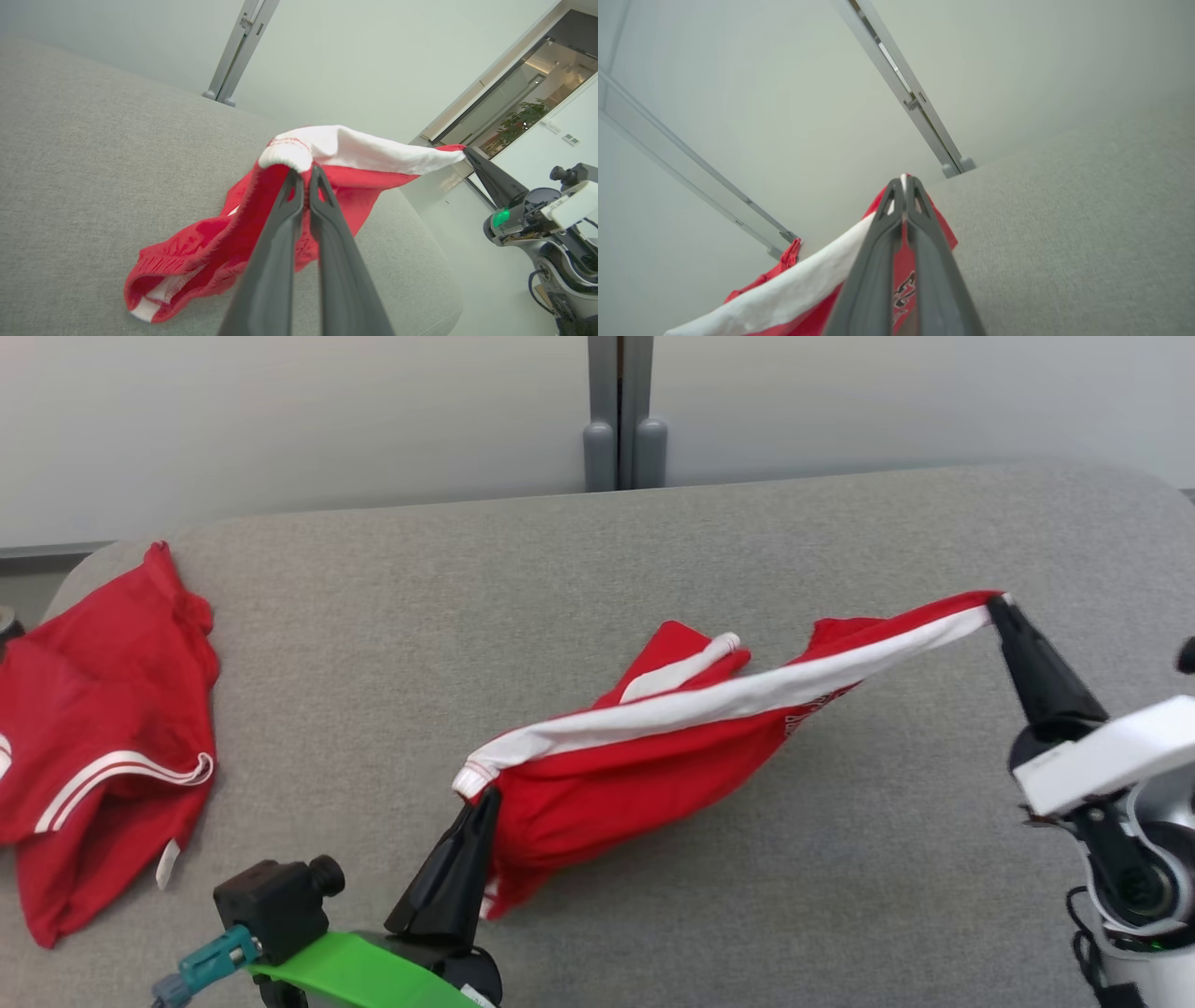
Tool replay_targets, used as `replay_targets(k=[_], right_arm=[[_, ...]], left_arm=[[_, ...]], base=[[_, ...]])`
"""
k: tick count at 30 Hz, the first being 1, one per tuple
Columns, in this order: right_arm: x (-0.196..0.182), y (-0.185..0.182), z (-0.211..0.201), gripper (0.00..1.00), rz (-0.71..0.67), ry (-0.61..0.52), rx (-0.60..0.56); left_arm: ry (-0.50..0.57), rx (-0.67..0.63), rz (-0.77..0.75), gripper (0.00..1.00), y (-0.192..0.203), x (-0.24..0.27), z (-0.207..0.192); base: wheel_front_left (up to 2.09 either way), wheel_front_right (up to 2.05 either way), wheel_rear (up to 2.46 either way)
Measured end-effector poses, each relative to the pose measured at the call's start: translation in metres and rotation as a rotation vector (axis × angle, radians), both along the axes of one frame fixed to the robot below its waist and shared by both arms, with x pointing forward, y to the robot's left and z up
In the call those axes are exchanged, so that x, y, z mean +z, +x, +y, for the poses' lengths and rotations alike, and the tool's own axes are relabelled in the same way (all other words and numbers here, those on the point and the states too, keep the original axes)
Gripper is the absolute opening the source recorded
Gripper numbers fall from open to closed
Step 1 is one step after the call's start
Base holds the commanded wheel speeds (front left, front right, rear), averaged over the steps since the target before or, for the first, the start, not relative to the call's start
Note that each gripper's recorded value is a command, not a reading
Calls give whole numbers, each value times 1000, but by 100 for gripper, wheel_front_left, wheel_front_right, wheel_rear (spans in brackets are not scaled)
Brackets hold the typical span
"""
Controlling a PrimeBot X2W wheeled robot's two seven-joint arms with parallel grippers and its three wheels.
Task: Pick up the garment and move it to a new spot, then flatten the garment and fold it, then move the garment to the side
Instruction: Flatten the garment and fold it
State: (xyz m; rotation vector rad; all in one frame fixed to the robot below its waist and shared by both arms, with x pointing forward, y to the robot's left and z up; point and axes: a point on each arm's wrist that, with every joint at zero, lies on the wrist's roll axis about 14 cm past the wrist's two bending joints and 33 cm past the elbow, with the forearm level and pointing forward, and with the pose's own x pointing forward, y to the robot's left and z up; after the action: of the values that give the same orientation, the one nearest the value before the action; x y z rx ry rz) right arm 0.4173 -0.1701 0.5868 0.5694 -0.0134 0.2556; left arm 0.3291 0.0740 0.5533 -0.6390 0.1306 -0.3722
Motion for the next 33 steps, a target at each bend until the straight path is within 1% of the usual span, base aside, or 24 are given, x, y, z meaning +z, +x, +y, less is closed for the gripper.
replay_targets(k=[5, 10, 13, 16, 18, 19, 21, 24, 26, 29, 31, 33], right_arm=[[63, -38, -34, 0, -153, 62, -60], [105, -65, -53, 0, -254, 47, -98], [130, -67, -62, 0, -313, 24, -116], [147, -55, -71, 0, -341, -19, -144], [158, -36, -70, 0, -347, -53, -148], [160, -26, -69, 0, -342, -53, -140], [160, 6, -66, 0, -308, -61, -134], [161, 58, -60, 0, -261, -92, -129], [158, 93, -55, 0, -225, -118, -133], [161, 144, -55, 0, -216, -148, -175], [164, 177, -52, 0, -236, -138, -190], [155, 206, -49, 0, -234, -104, -196]], left_arm=[[-44, -127, -120, 0, -10, 51, -22], [-40, -219, -253, 0, -12, 98, -34], [-49, -268, -304, 0, -7, 121, -39], [-11, -281, -368, 0, 12, 140, -38], [-1, -297, -388, 0, 32, 151, -40], [9, -297, -398, 0, 42, 155, -40], [20, -293, -413, 0, 74, 164, -42], [54, -292, -384, 0, 128, 163, -49], [95, -258, -397, 0, 168, 166, -49], [189, -189, -410, 0, 231, 158, -48], [210, -140, -421, 0, 270, 150, -46], [219, -101, -450, 0, 299, 146, -43]], base=[[0, 0, 0], [0, 0, 0], [0, 0, 0], [0, 0, 0], [0, 0, 0], [0, 0, 0], [0, 0, 0], [0, 0, 0], [0, 0, 0], [0, 0, 0], [0, 0, 0], [0, 0, 0]])
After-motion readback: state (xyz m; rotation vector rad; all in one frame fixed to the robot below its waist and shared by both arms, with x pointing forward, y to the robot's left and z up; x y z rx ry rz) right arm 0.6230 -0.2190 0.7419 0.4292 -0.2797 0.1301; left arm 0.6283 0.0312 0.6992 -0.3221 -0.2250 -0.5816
